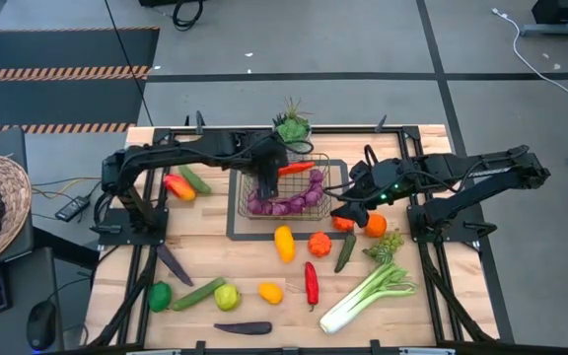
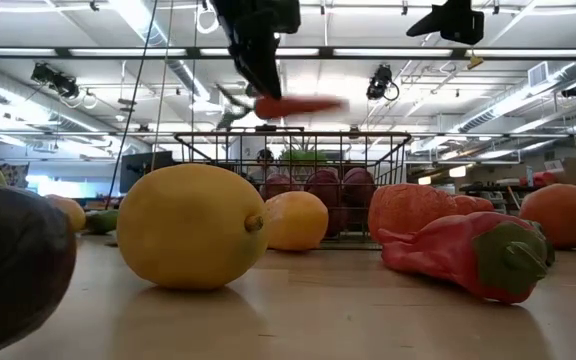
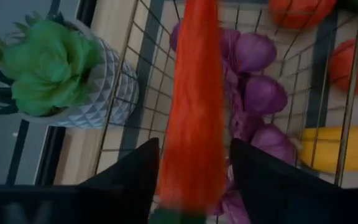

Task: Build produce basket
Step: Put the carrot into the wire basket, then put the green chili pepper into the wire basket

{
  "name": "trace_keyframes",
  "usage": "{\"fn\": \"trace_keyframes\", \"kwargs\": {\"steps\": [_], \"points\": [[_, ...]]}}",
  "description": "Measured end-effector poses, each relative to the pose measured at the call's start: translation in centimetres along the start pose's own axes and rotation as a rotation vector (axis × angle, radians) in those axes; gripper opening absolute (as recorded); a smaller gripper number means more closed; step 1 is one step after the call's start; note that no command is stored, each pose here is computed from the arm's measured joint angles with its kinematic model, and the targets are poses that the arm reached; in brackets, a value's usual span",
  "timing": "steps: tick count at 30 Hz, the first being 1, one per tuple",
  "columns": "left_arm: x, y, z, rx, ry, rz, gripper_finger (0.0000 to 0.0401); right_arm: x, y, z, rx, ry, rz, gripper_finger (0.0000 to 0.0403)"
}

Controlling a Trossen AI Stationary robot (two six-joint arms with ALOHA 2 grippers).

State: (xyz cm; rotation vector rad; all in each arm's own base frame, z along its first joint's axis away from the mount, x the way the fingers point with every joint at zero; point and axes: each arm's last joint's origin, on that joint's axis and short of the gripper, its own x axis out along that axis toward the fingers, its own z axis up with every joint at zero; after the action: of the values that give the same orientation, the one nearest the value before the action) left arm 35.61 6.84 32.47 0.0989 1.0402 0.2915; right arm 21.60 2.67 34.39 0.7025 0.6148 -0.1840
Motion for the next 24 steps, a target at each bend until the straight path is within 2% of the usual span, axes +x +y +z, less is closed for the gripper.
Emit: {"fn": "trace_keyframes", "kwargs": {"steps": [3, 8, 11, 16, 20, 24], "points": [[-0.1, -0.1, -0.1, -0.008, 0.005, 0.002, 0.0242, 0.0, 0.0, 0.0, -0.004, -0.006, -0.007, 0.0329], [-0.6, -0.1, -0.6, -0.086, 0.066, -0.002, 0.029, 0.0, -0.1, 0.0, -0.004, -0.005, -0.014, 0.0329], [-1.5, -0.6, -1.2, -0.118, 0.148, -0.067, 0.0305, 0.0, -0.1, 0.0, 0.02, -0.001, -0.015, 0.0329], [-2.9, -2.6, -2.1, -0.132, 0.254, -0.127, 0.0306, 0.0, -0.3, -0.4, 0.028, 0.037, -0.035, 0.0329], [-4.3, -4.4, -2.8, -0.092, 0.3, -0.141, 0.0298, 0.0, -0.4, -0.5, 0.094, 0.047, -0.046, 0.0329], [-6.0, -6.1, -3.3, -0.058, 0.286, -0.165, 0.0294, 0.0, -0.4, -0.4, 0.044, 0.041, -0.043, 0.0329]]}}
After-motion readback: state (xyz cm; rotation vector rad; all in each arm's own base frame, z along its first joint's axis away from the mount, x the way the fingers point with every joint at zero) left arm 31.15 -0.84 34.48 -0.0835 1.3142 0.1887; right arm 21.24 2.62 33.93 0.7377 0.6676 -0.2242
